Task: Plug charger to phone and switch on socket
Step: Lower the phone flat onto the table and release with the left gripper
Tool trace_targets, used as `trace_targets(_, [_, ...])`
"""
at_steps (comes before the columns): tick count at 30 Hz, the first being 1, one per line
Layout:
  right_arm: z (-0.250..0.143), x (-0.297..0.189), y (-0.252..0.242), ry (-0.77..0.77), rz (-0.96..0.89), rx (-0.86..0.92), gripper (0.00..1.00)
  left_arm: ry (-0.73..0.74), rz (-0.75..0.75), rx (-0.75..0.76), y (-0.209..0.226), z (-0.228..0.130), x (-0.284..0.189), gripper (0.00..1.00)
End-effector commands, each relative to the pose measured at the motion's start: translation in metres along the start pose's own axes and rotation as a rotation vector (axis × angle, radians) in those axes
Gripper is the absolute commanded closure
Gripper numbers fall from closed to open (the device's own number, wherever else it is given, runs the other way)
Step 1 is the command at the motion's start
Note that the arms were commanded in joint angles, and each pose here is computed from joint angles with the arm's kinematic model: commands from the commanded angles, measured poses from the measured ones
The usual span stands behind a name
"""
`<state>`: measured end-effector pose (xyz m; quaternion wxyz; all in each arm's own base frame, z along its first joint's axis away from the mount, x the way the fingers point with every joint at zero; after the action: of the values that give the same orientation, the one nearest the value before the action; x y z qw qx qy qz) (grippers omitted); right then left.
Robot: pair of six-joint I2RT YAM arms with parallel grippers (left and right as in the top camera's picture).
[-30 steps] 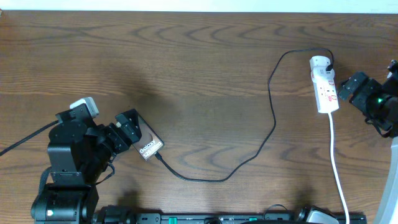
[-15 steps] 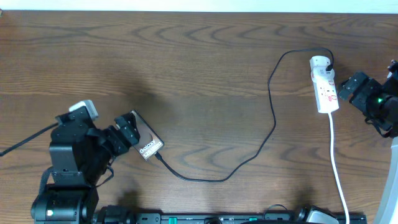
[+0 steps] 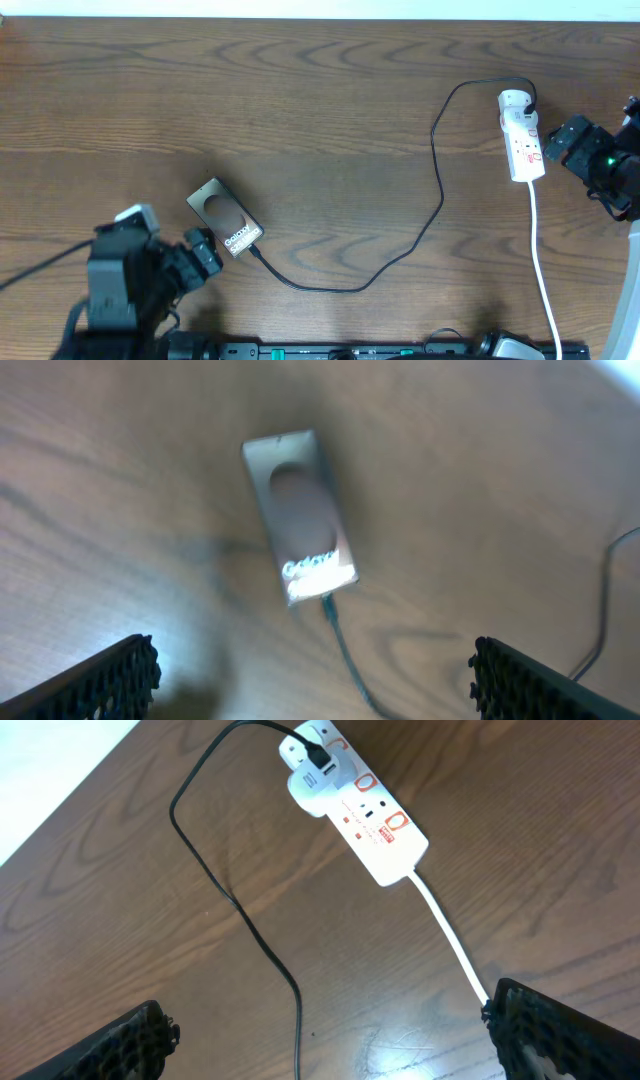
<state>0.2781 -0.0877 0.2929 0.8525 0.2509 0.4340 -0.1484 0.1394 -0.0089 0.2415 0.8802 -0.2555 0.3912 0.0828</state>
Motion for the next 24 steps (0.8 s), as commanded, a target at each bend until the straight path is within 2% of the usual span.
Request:
trace_targets(1, [0.000, 0.000, 0.000, -0.002, -0.003, 0.010, 0.01, -0.121, -0.048, 0.025, 0.006, -0.004, -0.007, 0.02])
trace_targets(9, [0.000, 0.000, 0.000, -0.002, -0.003, 0.010, 0.01, -0.574, -0.299, 0.024, -0.005, 0.020, -0.002, 0.02])
trace_targets(15, [0.000, 0.000, 0.000, -0.002, -0.003, 0.010, 0.01, -0.853, -0.378, -0.018, -0.005, 0.043, 0.025, 0.02])
trace_targets(20, [0.000, 0.000, 0.000, -0.002, -0.003, 0.010, 0.01, -0.963, -0.340, -0.073, 0.011, 0.044, 0.047, 0.02])
trace_targets(24, [0.000, 0.000, 0.000, -0.002, -0.003, 0.010, 0.01, -0.947, -0.260, -0.097, 0.026, 0.036, 0.071, 0.02])
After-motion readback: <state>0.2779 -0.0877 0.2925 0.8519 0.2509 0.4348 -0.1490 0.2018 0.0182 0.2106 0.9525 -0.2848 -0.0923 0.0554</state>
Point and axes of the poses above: each gripper's point midway between its finger pads, its own x axis out along the fingers, its own y axis along the line the jaws close on, z = x × y, the point moved 4 cm from there along -x, back along the fingers, and after that the axes turned 2 degrees about -x, right-handed, at the moved point
